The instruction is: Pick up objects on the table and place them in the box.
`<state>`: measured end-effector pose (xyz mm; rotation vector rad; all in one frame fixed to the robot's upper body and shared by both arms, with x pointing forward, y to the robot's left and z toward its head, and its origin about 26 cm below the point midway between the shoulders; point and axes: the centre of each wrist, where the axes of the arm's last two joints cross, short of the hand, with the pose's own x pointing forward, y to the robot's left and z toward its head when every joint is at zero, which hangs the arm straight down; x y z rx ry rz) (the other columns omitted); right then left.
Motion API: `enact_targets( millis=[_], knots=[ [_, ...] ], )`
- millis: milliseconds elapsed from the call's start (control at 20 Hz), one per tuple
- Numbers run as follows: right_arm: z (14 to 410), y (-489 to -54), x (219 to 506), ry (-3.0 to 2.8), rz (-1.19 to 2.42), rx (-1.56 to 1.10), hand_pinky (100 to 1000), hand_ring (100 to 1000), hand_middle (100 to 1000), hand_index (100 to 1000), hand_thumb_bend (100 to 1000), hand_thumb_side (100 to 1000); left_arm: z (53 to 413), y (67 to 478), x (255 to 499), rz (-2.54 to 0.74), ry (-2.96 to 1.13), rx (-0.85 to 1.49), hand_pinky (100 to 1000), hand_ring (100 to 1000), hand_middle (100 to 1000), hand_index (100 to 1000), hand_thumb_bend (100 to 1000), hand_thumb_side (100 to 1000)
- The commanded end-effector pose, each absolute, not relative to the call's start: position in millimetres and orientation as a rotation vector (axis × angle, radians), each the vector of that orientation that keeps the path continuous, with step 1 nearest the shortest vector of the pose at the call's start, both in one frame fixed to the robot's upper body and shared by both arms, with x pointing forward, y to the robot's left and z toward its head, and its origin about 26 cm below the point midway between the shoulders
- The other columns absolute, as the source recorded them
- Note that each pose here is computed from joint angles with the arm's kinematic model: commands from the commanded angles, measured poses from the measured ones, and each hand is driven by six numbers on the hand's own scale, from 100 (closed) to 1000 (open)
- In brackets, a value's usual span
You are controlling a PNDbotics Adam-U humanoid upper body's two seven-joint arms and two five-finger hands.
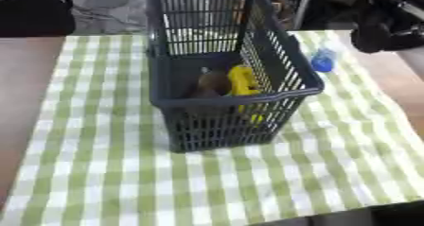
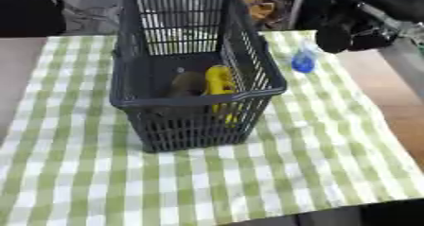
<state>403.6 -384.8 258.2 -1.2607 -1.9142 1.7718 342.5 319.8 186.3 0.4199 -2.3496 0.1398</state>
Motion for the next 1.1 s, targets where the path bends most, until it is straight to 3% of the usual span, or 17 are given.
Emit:
enact_targets(
  millis=[50, 600, 1000, 1050, 1100],
  knots=[
    [270.4, -379.1, 416.0, -1.909, 1.785, -1.295, 607, 572, 360, 480, 408, 109, 195.2, 322.7, 341.6, 0.122, -2.373, 0.427, 493, 642, 616, 763, 694, 647],
    [262.7, -300.4, 473.1, -2.004, 1.831, -1.271, 596, 569, 363, 492, 396, 114, 192.8, 315.3, 343.6, 0.122, -2.37, 0.383, 492, 642, 616, 763, 692, 647],
    [228.9, -248.2, 491.7, -2.034, 1.92, -1.162, 591, 568, 380, 511, 391, 129, 193.4, 308.9, 345.4, 0.118, -2.373, 0.346, 492, 642, 616, 763, 692, 646],
    [225.5, -244.3, 492.8, -2.036, 1.933, -1.154, 598, 578, 402, 536, 444, 170, 193.6, 308.6, 345.5, 0.117, -2.374, 0.344, 492, 643, 616, 763, 691, 647],
    [221.5, -239.2, 493.7, -2.039, 1.952, -1.14, 598, 578, 402, 536, 390, 143, 193.8, 308.1, 345.7, 0.116, -2.374, 0.341, 492, 643, 616, 763, 691, 646]
  ],
)
